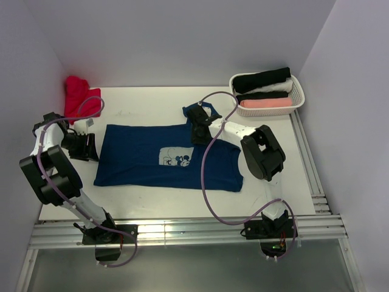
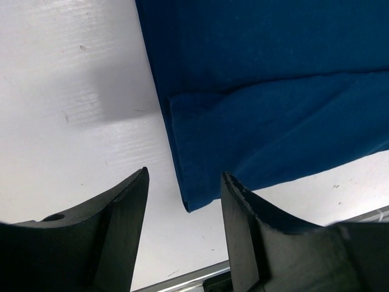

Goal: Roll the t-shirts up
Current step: Fold the tshirt

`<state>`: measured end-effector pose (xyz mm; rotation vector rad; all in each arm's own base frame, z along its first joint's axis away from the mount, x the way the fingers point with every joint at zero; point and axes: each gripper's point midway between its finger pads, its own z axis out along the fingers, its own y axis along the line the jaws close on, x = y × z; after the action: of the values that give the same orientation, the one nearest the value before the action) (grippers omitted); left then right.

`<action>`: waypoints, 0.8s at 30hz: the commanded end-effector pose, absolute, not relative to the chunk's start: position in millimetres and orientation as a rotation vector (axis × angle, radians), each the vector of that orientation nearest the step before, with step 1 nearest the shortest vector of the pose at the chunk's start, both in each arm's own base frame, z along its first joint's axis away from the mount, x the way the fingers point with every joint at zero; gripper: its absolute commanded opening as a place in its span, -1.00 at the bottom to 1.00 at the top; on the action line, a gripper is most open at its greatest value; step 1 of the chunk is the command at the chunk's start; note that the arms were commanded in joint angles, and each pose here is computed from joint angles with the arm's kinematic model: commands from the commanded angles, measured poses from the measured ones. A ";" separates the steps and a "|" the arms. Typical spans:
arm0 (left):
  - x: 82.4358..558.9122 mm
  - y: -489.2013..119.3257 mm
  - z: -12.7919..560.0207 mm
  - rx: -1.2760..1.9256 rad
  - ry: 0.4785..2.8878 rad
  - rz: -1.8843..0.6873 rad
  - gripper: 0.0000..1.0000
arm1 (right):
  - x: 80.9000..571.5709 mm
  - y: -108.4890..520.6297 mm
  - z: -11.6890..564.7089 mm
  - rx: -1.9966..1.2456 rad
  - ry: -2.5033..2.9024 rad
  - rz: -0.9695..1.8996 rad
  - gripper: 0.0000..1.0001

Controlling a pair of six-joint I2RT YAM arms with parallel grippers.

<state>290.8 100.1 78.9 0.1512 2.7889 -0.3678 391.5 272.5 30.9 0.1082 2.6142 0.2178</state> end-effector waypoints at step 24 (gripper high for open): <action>496.1 88.2 53.5 0.101 2.598 -0.185 0.26 | 567.1 204.6 89.2 0.412 2.345 0.372 0.09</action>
<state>474.6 74.2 44.6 0.1868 2.6429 -0.2680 554.8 207.3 105.2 0.4051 2.3160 0.3457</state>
